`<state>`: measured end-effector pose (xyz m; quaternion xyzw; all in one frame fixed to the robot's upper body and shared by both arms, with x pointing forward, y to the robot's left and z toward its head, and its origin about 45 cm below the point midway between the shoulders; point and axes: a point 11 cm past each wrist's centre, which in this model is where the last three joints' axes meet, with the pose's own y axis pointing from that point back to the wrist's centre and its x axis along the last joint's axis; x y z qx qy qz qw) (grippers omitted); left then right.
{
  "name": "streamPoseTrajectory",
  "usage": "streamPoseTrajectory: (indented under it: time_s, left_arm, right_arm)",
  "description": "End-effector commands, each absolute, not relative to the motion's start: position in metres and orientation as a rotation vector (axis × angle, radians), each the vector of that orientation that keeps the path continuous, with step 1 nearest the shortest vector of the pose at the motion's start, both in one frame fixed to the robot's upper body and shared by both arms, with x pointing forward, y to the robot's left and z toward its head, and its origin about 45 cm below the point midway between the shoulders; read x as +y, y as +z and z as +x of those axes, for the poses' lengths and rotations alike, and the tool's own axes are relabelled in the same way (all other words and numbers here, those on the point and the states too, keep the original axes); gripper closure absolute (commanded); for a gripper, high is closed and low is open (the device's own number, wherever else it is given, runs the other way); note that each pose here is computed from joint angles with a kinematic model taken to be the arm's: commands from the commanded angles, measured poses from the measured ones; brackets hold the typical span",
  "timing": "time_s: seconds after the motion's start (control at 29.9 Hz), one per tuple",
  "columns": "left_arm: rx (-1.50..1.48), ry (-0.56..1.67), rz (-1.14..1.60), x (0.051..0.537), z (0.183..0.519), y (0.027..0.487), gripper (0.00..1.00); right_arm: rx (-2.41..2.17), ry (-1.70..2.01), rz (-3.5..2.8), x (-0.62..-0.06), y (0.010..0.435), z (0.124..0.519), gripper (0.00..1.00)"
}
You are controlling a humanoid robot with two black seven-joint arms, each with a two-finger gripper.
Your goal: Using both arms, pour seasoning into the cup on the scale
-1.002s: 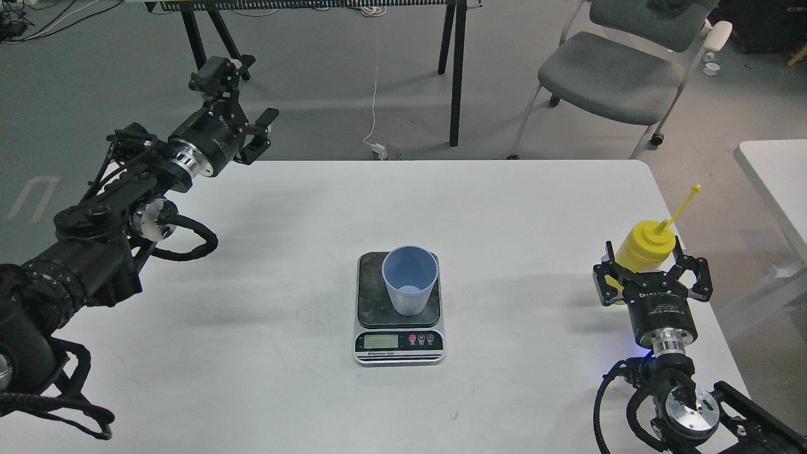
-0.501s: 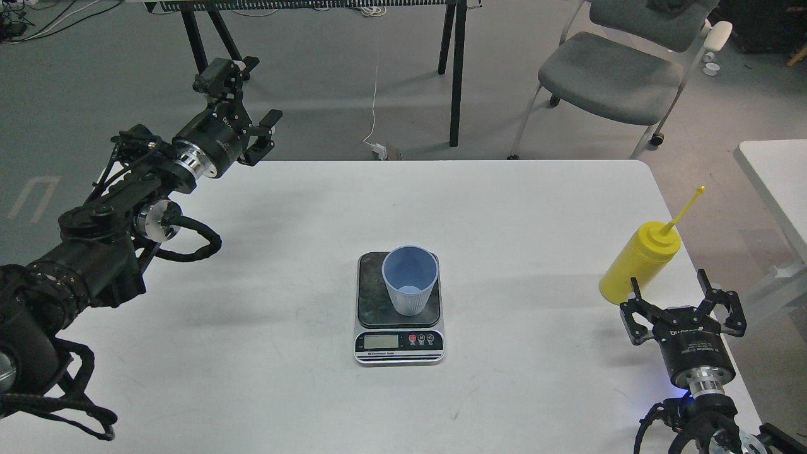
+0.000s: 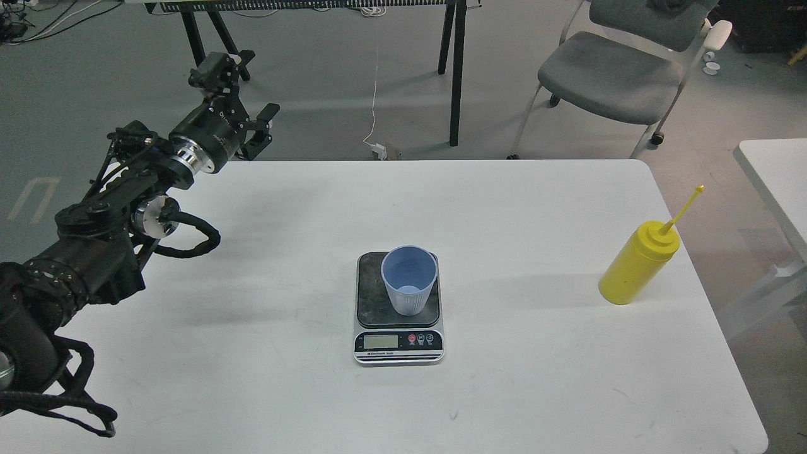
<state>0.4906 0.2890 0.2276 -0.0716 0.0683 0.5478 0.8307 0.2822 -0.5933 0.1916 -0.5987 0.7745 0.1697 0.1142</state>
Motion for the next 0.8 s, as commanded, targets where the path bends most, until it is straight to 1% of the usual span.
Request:
streamPoseTrajectory:
  time_s: [0.0, 0.07, 0.17, 0.23, 0.33, 0.43, 0.57, 0.77]
  left_arm:
    - [0.143, 1.164, -0.156, 0.290, 0.491, 0.229, 0.01]
    - [0.143, 1.164, -0.156, 0.290, 0.491, 0.229, 0.01]
    - [0.143, 1.166, -0.158, 0.291, 0.491, 0.230, 0.01]
    - [0.142, 1.164, -0.160, 0.289, 0.492, 0.231, 0.01]
    - [0.138, 1.164, -0.161, 0.290, 0.493, 0.233, 0.01]
    - [0.133, 1.163, -0.166, 0.289, 0.494, 0.236, 0.01]
    - [0.126, 1.164, -0.168, 0.290, 0.496, 0.239, 0.01]
    - [0.118, 1.180, -0.174, 0.299, 0.496, 0.244, 0.01]
  right_arm:
    - [2.297, 0.306, -1.930, -0.593, 0.242, 0.339, 0.01]
    - [2.288, 0.215, -2.002, -0.585, 0.266, 0.365, 0.01]
    - [2.135, 0.166, -2.112, -0.535, 0.290, 0.415, 0.01]
    - [2.033, 0.139, -2.150, -0.504, 0.306, 0.440, 0.01]
    - [1.852, 0.208, -2.222, -0.434, 0.297, 0.471, 0.01]
    - [1.723, 0.267, -2.264, -0.383, 0.291, 0.485, 0.01]
    - [1.537, 0.329, -2.326, -0.328, 0.287, 0.484, 0.01]
    - [1.375, 0.429, -2.360, -0.274, 0.274, 0.476, 0.01]
